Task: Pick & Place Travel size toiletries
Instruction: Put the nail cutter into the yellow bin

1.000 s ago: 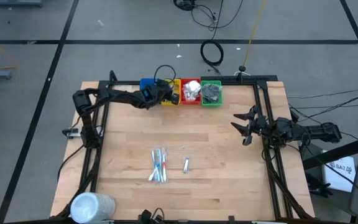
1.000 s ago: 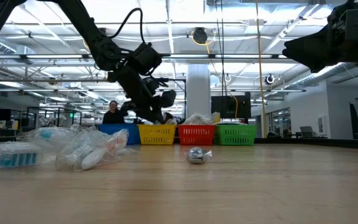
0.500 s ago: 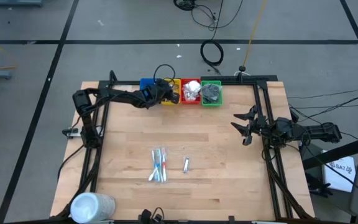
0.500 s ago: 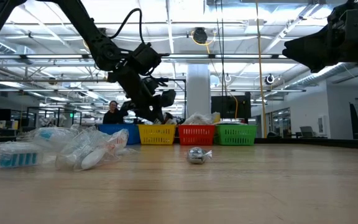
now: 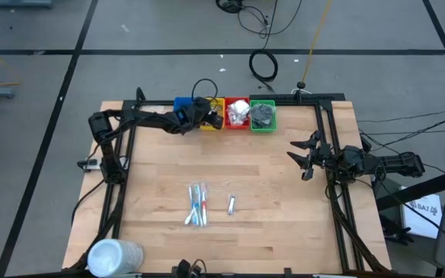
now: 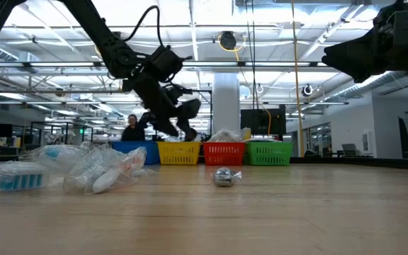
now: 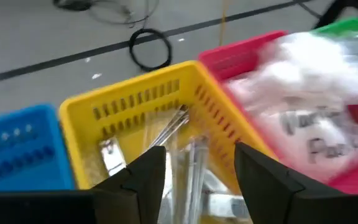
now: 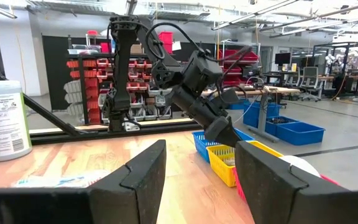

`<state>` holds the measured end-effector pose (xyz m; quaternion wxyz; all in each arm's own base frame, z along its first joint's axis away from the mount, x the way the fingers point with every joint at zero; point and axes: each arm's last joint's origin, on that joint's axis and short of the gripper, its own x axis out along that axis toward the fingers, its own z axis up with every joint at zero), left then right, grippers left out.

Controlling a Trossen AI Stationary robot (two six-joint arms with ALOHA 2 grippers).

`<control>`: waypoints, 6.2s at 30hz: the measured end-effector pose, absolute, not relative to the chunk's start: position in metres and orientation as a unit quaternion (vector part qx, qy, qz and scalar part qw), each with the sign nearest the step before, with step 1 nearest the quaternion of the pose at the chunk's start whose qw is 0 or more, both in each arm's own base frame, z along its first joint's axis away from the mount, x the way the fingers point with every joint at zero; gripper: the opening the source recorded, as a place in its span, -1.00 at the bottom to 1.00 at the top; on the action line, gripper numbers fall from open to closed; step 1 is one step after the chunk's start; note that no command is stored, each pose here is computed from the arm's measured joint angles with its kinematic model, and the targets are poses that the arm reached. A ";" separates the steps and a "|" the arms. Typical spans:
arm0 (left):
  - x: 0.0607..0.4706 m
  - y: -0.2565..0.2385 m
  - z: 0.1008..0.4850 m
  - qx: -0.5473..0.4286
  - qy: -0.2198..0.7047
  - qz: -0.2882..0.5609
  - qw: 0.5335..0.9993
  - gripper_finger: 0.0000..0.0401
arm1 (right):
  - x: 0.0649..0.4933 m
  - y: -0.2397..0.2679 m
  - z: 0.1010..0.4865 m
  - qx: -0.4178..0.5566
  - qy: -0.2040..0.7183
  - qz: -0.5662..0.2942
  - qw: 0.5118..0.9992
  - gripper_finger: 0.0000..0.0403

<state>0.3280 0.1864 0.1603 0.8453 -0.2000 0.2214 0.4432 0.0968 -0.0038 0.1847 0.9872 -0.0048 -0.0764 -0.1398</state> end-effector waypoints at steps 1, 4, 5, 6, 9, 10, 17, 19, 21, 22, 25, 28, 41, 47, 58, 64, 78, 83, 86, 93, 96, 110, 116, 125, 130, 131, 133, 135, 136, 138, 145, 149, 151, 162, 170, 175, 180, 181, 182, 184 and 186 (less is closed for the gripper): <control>0.328 0.185 0.164 -0.196 0.222 0.431 0.852 -0.05 | 0.097 -0.004 0.185 -0.005 -0.076 -0.140 0.987 -0.10; 0.329 0.180 0.179 -0.186 0.220 0.377 0.880 -0.05 | 0.097 -0.004 0.185 -0.005 -0.076 -0.140 0.987 -0.10; 0.329 0.177 0.184 -0.181 0.220 0.356 0.890 -0.05 | 0.097 -0.004 0.185 -0.005 -0.076 -0.140 0.987 -0.10; 0.328 0.174 0.191 -0.175 0.220 0.331 0.901 -0.05 | 0.097 -0.004 0.185 -0.005 -0.076 -0.140 0.987 -0.10; 0.328 0.162 0.208 -0.159 0.218 0.260 0.927 -0.05 | 0.097 -0.004 0.185 -0.005 -0.076 -0.140 0.987 -0.10; 0.328 0.157 0.214 -0.155 0.215 0.239 0.934 -0.05 | 0.097 -0.004 0.185 -0.005 -0.076 -0.140 0.987 -0.10; 0.329 0.119 0.230 -0.128 0.204 0.130 0.962 -0.05 | 0.097 -0.004 0.185 -0.005 -0.076 -0.140 0.987 -0.10; 0.330 0.104 0.227 -0.119 0.191 0.096 0.970 -0.05 | 0.097 -0.004 0.185 -0.005 -0.076 -0.140 0.987 -0.10; 0.329 0.088 0.222 -0.111 0.182 0.060 0.975 -0.05 | 0.097 -0.004 0.185 0.000 -0.077 -0.139 0.987 -0.10; 0.328 0.079 0.218 -0.106 0.173 0.045 0.978 -0.05 | 0.097 -0.004 0.185 0.012 -0.080 -0.137 0.987 -0.10; 0.321 0.057 0.209 -0.093 0.140 0.012 0.986 -0.05 | 0.097 -0.003 0.186 0.093 -0.094 -0.126 0.983 -0.10; 0.311 0.041 0.203 -0.082 0.108 -0.013 0.991 -0.05 | 0.097 -0.003 0.185 0.163 -0.101 -0.110 0.975 -0.10; 0.255 0.027 0.215 -0.050 0.018 -0.033 0.998 -0.05 | 0.098 -0.003 0.182 0.200 -0.087 -0.112 0.969 -0.10; 0.241 0.027 0.205 -0.084 0.022 0.003 0.996 -0.05 | 0.104 -0.001 0.189 0.177 -0.109 -0.081 0.975 -0.10; 0.241 0.028 0.205 -0.083 0.018 0.016 0.996 -0.05 | 0.175 0.024 0.163 0.065 0.136 -0.029 0.988 -0.10; 0.241 0.028 0.205 -0.085 0.020 0.019 0.996 -0.05 | 0.242 0.050 0.152 -0.009 0.215 0.054 0.975 -0.10; 0.241 0.028 0.204 -0.094 0.026 0.020 0.995 -0.05 | 0.338 0.082 0.123 -0.157 0.277 0.179 0.931 0.17; 0.241 0.028 0.204 -0.095 0.026 0.020 0.995 -0.05 | 0.343 0.073 0.103 -0.141 0.313 0.200 0.918 0.16; 0.241 0.028 0.203 -0.095 0.030 0.020 0.995 -0.05 | 0.342 0.069 0.099 -0.132 0.330 0.208 0.911 0.11; 0.241 0.028 0.202 -0.096 0.036 0.020 0.995 -0.05 | 0.338 0.066 0.094 -0.127 0.362 0.207 0.900 -0.13; 0.241 0.028 0.202 -0.097 0.036 0.020 0.994 -0.05 | 0.338 0.066 0.093 -0.125 0.366 0.210 0.898 -0.30; 0.242 0.028 0.202 -0.157 0.034 0.029 0.987 -0.05 | 0.331 0.058 0.124 -0.182 0.362 0.123 0.906 -0.81; 0.250 0.019 0.196 -0.164 0.044 0.048 0.984 -0.05 | 0.323 0.047 0.150 -0.280 0.349 -0.040 0.894 -0.81; 0.290 0.018 0.194 -0.200 0.055 0.083 0.975 -0.05 | 0.315 0.036 0.159 -0.355 0.285 -0.222 0.862 -0.81; 0.316 0.021 0.196 -0.209 0.054 0.087 0.973 -0.05 | 0.313 0.035 0.167 -0.360 0.226 -0.269 0.864 -0.81; 0.322 0.022 0.198 -0.212 0.045 0.084 0.973 -0.05 | 0.312 0.034 0.168 -0.366 0.218 -0.277 0.861 -0.81; 0.325 0.024 0.195 -0.220 0.056 0.092 0.970 -0.05 | 0.311 0.035 0.174 -0.372 0.192 -0.286 0.862 -0.81; 0.334 0.026 0.195 -0.225 0.048 0.091 0.969 -0.05 | 0.310 0.037 0.177 -0.378 0.173 -0.289 0.862 -0.81; 0.333 0.026 0.193 -0.229 0.053 0.093 0.968 -0.05 | 0.310 0.038 0.179 -0.382 0.166 -0.289 0.862 -0.81; 0.335 0.027 0.191 -0.238 0.060 0.092 0.965 -0.05 | 0.311 0.039 0.181 -0.385 0.158 -0.288 0.862 -0.81; 0.338 0.034 0.190 -0.250 0.054 0.104 0.961 -0.05 | 0.311 0.040 0.182 -0.385 0.156 -0.287 0.863 -0.81; 0.338 0.035 0.191 -0.255 0.050 0.102 0.960 -0.05 | 0.311 0.040 0.181 -0.384 0.161 -0.285 0.863 -0.81; 0.338 0.034 0.191 -0.261 0.047 0.102 0.959 -0.05 | 0.311 0.040 0.181 -0.383 0.160 -0.285 0.864 -0.81; 0.349 0.020 0.205 -0.200 0.050 0.079 0.975 -0.05 | 0.311 0.041 0.180 -0.377 0.153 -0.275 0.871 -0.81; 0.349 0.020 0.203 -0.196 0.065 0.083 0.975 -0.05 | 0.311 0.040 0.180 -0.377 0.154 -0.277 0.870 -0.81; 0.349 0.021 0.203 -0.190 0.065 0.083 0.976 -0.14 | 0.311 0.040 0.180 -0.377 0.155 -0.277 0.870 -0.81; 0.349 0.022 0.203 -0.183 0.065 0.088 0.977 -0.56 | 0.311 0.040 0.181 -0.377 0.154 -0.277 0.870 -0.81; 0.349 0.023 0.203 -0.183 0.065 0.089 0.977 -0.68 | 0.311 0.040 0.181 -0.377 0.155 -0.278 0.870 -0.81; 0.348 0.024 0.203 -0.183 0.064 0.089 0.977 -0.78 | 0.311 0.040 0.181 -0.377 0.155 -0.279 0.870 -0.81; 0.348 0.027 0.203 -0.186 0.063 0.091 0.976 -0.82 | 0.311 0.040 0.181 -0.377 0.155 -0.278 0.870 -0.81; 0.348 0.028 0.203 -0.185 0.063 0.090 0.976 -0.82 | 0.311 0.040 0.181 -0.377 0.155 -0.278 0.870 -0.79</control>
